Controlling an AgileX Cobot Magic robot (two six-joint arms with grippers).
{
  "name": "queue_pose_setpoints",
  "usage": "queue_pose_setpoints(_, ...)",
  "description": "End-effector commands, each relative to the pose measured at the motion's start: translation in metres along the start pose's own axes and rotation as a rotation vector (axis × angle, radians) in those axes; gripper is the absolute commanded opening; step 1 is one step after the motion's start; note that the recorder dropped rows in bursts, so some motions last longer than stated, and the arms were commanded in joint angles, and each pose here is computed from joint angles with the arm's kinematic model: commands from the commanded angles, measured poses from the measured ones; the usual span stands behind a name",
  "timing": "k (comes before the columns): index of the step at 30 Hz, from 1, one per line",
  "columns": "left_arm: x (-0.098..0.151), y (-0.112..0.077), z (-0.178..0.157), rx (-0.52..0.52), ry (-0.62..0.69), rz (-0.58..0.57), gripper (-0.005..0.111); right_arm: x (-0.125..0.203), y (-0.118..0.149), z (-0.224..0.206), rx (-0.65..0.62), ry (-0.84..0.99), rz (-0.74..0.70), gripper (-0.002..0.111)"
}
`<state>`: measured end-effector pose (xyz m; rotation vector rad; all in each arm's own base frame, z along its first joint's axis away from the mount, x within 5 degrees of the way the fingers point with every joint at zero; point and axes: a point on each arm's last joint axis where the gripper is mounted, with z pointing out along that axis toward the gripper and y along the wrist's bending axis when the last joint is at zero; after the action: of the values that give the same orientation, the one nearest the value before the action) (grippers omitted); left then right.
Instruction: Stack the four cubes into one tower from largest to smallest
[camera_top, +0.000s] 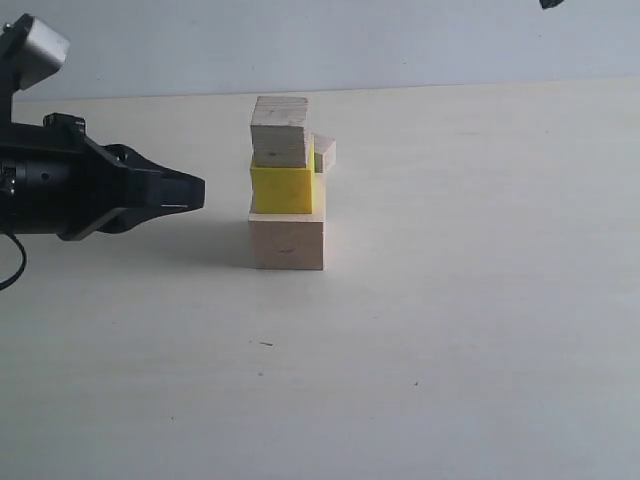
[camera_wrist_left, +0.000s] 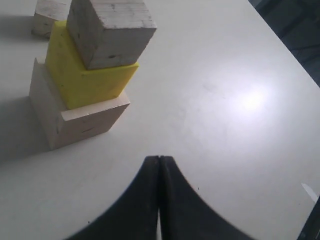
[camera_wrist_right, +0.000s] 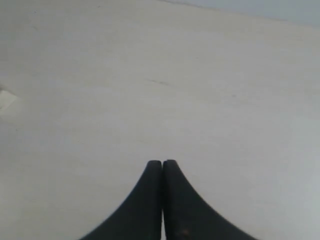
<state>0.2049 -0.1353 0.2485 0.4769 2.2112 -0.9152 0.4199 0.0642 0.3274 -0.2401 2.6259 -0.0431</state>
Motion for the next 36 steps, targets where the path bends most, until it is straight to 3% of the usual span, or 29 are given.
queue_pose_setpoints(1,0.002,-0.004,-0.001,0.027,0.008,-0.002,0.000,-0.004,0.002,0.047,-0.246,-0.020,-0.008,0.000)
queue_pose_setpoints(6,0.002,-0.005,-0.001,0.038,0.013,-0.002,0.000,-0.009,0.010,0.095,-0.384,-0.119,-0.160,0.000)
queue_pose_setpoints(13,0.001,-0.006,-0.001,0.039,0.010,-0.003,0.000,-0.011,0.031,0.161,-0.589,-0.277,-0.249,0.000)
queue_pose_setpoints(19,0.001,-0.005,-0.001,0.037,0.009,-0.002,0.000,-0.020,0.042,0.186,-0.729,-0.342,-0.310,0.000)
queue_pose_setpoints(23,0.001,-0.005,-0.001,0.037,0.009,-0.002,0.000,-0.025,0.047,0.193,-0.803,-0.376,-0.370,0.010)
queue_pose_setpoints(30,0.001,-0.005,-0.001,0.029,0.005,0.012,0.000,-0.037,0.048,0.187,-0.838,-0.414,-0.482,0.046)
queue_pose_setpoints(36,0.001,-0.006,-0.001,0.041,0.009,0.065,0.000,-0.048,0.059,0.180,-0.723,-0.422,-0.558,0.048)
